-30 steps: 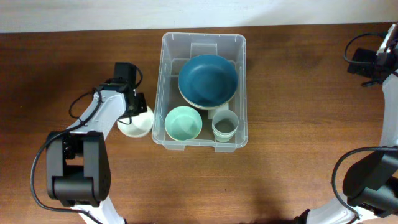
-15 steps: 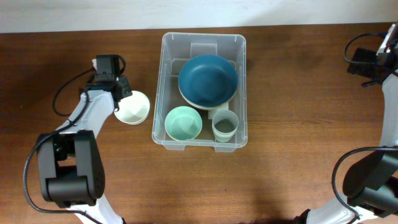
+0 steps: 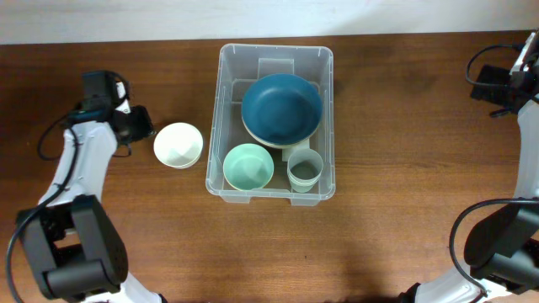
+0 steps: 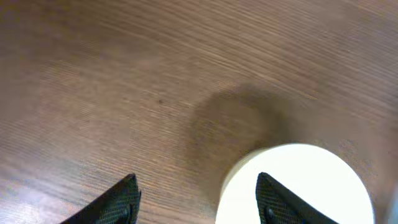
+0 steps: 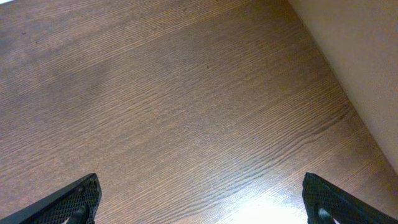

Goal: Pack container
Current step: 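Lower the left gripper onto the white bowl rim and grasp, then lift the white bowl and lower it onto the mint-green bowl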

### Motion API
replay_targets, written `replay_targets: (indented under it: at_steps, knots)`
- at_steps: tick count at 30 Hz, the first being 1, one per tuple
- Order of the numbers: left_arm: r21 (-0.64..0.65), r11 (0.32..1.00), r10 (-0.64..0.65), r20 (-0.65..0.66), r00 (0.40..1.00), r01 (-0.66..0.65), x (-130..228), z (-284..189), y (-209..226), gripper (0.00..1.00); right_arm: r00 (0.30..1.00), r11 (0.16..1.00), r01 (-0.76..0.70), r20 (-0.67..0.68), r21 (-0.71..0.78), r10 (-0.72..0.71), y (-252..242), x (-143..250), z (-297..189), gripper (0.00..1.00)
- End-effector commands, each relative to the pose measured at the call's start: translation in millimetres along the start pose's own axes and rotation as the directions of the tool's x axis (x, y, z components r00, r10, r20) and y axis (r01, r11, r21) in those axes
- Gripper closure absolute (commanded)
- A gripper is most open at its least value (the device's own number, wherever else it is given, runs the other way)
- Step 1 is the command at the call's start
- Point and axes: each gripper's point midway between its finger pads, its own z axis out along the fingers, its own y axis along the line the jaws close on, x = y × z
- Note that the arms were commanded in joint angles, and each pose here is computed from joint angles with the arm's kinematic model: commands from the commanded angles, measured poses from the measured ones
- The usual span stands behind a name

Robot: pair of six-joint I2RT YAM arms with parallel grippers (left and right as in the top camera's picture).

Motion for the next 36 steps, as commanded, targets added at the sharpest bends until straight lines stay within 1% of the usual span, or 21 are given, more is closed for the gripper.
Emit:
replay_targets:
  at_steps: [1, 5, 7, 16, 25, 26, 30, 31, 33, 36]
  knots:
    - [0.183, 0.982, 0.038, -0.007, 0.999, -0.036, -1, -11, -11, 0.38, 0.999, 1.000, -0.023, 0.038, 0.005, 0.023, -5, -10, -13, 0.01]
    - [0.284, 0.959, 0.001, -0.059, 0.998, 0.016, 8, -8, -14, 0.38, 0.999, 1.000, -0.023, 0.038, 0.005, 0.023, -5, -10, -13, 0.01]
    - [0.298, 0.954, 0.003, -0.087, 0.996, 0.023, 15, -4, -18, 0.38, 0.999, 1.000, -0.023, 0.038, 0.005, 0.023, -5, -10, -13, 0.01]
    - [0.304, 0.952, 0.045, -0.219, 0.975, 0.025, 48, 17, -37, 0.40, 0.999, 1.000, -0.023, 0.038, 0.005, 0.023, -5, -10, -13, 0.01]
    - [0.289, 0.956, 0.039, -0.305, 0.951, 0.054, 68, 35, -35, 0.43, 0.999, 1.000, -0.023, 0.038, 0.005, 0.023, -5, -10, -13, 0.01]
    - [0.287, 0.956, 0.036, -0.313, 0.949, 0.059, 70, 36, -34, 0.46, 0.999, 1.000, -0.023, 0.038, 0.005, 0.023, -5, -10, -13, 0.01]
    - [0.281, 0.957, 0.032, -0.346, 0.938, 0.071, 79, 46, -33, 0.48, 0.999, 1.000, -0.023, 0.038, 0.005, 0.023, -5, -10, -13, 0.01]
    - [0.279, 0.957, 0.031, -0.357, 0.934, 0.075, 82, 50, -32, 0.52, 0.999, 1.000, -0.023, 0.038, 0.005, 0.023, -5, -10, -13, 0.01]
    - [0.276, 0.958, 0.029, -0.369, 0.929, 0.080, 85, 53, -32, 0.63, 0.999, 1.000, -0.023, 0.038, 0.005, 0.023, -5, -10, -13, 0.01]
    - [0.276, 0.958, 0.027, -0.366, 0.930, 0.080, 84, 53, -31, 0.86, 0.999, 1.000, -0.023, 0.038, 0.005, 0.023, -5, -10, -13, 0.01]
